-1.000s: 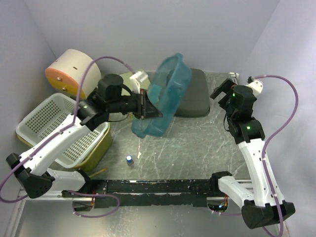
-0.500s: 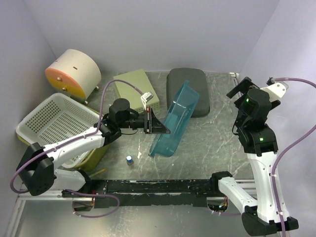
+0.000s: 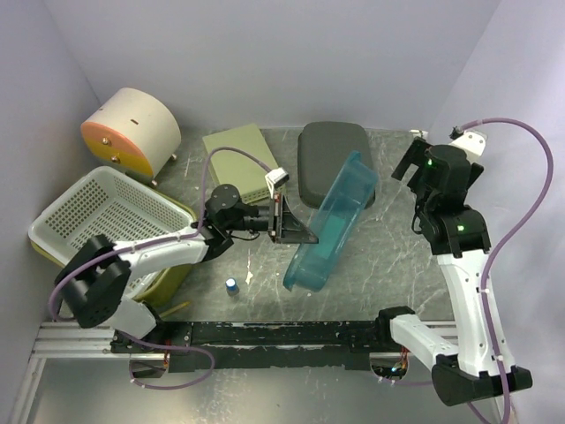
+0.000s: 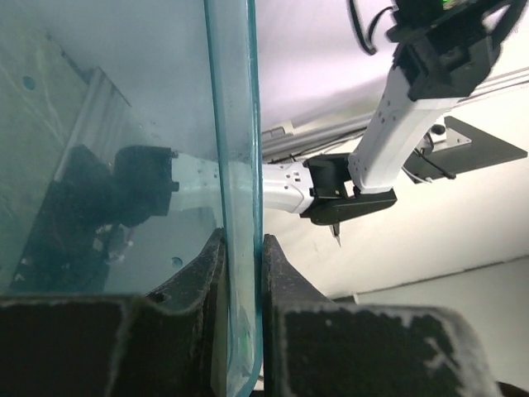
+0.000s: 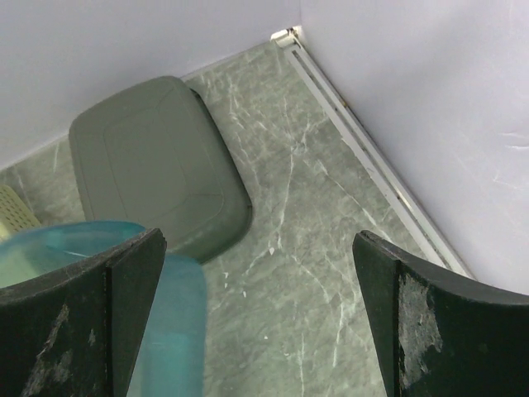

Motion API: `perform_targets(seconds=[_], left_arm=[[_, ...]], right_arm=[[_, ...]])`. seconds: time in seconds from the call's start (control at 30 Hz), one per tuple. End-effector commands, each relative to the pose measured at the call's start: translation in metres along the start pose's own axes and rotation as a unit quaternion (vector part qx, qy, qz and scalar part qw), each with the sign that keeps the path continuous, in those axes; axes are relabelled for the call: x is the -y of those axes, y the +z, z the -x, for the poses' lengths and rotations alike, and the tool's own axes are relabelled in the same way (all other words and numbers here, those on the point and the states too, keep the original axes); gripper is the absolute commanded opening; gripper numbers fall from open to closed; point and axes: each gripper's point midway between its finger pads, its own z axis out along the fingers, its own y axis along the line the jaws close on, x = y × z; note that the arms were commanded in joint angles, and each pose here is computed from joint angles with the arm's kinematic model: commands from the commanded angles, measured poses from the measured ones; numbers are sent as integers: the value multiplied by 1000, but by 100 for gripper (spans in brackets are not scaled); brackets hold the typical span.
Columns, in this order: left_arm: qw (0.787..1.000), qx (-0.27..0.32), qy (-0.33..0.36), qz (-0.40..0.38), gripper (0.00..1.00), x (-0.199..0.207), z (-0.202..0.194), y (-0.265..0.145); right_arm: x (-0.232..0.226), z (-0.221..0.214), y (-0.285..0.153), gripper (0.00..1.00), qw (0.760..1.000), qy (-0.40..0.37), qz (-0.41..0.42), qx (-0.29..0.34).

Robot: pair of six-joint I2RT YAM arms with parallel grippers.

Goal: Turn the large container upside down

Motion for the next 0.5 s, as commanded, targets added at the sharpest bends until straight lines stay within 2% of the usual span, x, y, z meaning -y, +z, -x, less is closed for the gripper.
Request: perform_targets(seconds=[0.0, 0.1, 0.2, 0.3, 0.47], left_arm=[[995, -33, 16, -97, 7, 31, -13, 16], [989, -39, -8, -143, 7, 26, -13, 25], [985, -77, -35, -149, 7, 7, -18, 44], [975, -94, -64, -193, 7, 4, -20, 56], [962, -90, -115, -231, 7, -19, -20, 80]], right_arm=[[8, 31, -24, 98, 999, 16, 10, 43], [15, 44, -34, 98, 998, 22, 5, 65], [21, 52, -43, 98, 996, 28, 4, 84], [27, 59, -51, 98, 995, 33, -2, 99], [32, 60, -55, 98, 994, 36, -12, 98]])
